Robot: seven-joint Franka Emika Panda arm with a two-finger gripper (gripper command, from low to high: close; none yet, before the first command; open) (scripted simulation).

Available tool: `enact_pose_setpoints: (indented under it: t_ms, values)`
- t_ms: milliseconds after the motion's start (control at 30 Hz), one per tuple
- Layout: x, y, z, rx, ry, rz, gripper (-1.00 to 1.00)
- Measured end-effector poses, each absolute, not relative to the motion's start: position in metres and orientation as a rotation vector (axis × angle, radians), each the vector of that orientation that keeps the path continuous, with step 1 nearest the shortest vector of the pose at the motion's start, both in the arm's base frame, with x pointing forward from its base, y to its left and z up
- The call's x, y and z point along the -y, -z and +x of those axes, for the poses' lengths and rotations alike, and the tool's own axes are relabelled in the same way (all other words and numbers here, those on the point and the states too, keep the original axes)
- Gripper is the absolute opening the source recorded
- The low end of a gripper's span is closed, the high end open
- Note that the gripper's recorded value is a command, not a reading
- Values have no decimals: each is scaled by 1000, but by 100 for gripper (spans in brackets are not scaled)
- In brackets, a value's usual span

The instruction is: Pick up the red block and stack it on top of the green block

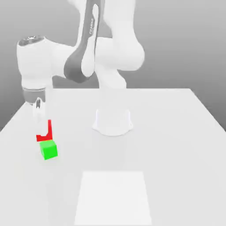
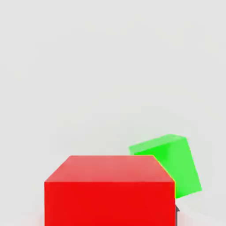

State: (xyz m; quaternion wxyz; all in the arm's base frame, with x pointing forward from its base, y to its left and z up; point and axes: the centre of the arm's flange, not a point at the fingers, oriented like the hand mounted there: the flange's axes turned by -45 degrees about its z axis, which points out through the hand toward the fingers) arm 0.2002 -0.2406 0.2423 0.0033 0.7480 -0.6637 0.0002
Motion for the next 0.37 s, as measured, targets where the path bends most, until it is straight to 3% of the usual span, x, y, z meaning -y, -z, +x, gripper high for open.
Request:
enact_pose_setpoints:
  t_ms: [233, 267, 367]
  values:
    - [243, -192, 193, 2117, -2, 2326, -100]
    - [242, -185, 192, 2115, -2, 2326, 100]
    - [242, -185, 192, 2115, -2, 2327, 100]
